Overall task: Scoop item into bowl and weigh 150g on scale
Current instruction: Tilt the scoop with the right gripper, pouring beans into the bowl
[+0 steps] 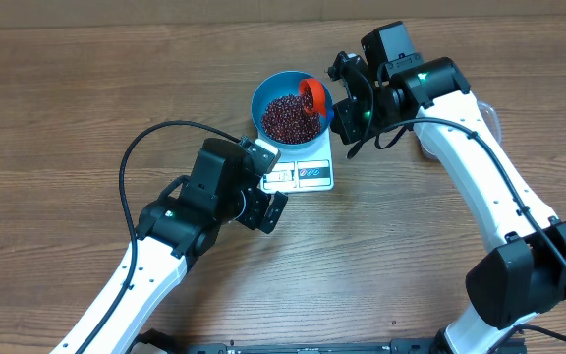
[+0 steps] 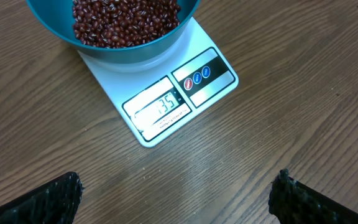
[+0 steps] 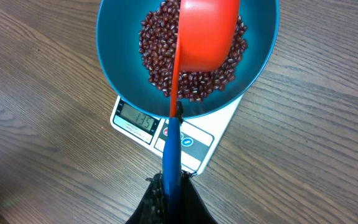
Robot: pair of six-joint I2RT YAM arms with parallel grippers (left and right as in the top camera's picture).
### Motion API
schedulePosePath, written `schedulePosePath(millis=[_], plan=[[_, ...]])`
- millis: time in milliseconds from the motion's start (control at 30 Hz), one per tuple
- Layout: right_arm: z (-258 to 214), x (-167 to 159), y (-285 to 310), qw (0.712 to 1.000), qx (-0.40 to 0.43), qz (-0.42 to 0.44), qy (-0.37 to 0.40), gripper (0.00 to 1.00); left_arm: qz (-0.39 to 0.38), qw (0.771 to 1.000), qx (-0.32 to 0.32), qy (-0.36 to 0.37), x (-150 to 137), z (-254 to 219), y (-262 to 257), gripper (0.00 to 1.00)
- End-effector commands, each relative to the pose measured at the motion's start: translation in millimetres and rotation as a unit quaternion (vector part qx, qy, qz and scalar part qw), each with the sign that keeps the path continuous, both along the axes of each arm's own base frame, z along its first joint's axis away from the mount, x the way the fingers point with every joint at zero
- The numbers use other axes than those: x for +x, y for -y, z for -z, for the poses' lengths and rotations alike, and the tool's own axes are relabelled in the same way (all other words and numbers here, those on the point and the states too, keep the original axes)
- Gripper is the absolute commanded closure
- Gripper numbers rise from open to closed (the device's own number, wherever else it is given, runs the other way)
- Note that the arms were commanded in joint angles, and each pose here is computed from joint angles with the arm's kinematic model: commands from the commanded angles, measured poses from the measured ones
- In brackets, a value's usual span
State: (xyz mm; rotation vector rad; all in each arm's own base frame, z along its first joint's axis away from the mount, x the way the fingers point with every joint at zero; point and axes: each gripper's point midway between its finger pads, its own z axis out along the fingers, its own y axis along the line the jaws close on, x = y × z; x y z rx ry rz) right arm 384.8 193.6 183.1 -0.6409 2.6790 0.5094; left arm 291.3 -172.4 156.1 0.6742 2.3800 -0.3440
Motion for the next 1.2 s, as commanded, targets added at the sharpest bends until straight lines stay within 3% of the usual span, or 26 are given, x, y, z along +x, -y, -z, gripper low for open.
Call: schedulePosePath(millis=[0, 1167], plan=[[-9.6, 3.7, -2.8, 1.000, 0.002, -0.002, 0.015, 0.96, -0.001, 1.000, 0.000, 0.011, 5.5, -7.3, -0.4, 0.00], [-9.3, 3.5, -2.6, 1.000, 0.000, -0.008, 0.018, 0.96, -0.001, 1.000, 0.000, 0.011, 5.5, -7.3, -0.4, 0.00]])
